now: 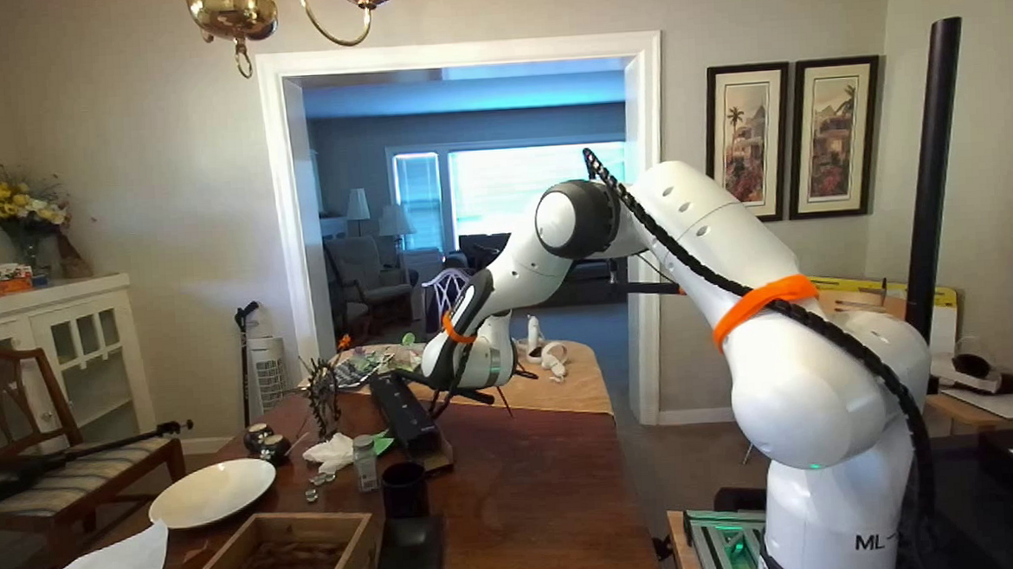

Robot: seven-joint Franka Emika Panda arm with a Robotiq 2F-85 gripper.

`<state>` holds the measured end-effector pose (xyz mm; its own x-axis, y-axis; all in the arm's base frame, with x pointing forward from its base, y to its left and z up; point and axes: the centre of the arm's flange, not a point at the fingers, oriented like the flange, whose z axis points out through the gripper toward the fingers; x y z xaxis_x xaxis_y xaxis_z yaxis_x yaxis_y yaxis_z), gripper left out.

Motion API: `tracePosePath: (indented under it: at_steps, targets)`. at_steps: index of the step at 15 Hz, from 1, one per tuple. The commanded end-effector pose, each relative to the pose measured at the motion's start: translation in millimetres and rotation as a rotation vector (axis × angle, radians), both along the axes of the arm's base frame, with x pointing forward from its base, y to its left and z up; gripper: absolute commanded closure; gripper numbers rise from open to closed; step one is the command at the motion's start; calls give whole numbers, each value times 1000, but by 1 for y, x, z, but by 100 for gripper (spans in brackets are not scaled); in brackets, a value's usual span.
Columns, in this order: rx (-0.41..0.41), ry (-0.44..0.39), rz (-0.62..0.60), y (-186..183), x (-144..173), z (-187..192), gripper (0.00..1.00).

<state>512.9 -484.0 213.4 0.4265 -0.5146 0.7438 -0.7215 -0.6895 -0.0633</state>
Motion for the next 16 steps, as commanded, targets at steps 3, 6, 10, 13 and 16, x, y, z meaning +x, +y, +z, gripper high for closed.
tracePosePath:
  at_steps: [3,6,10,13,16]
  targets:
    - [-36,-18,21,-11,13,-12,90]
    - [-45,-31,20,-14,21,-19,90]
    - [-45,-37,18,-16,30,-29,90]
    - [-41,-36,18,-15,36,-38,90]
    - [-39,-39,18,-14,45,-44,90]
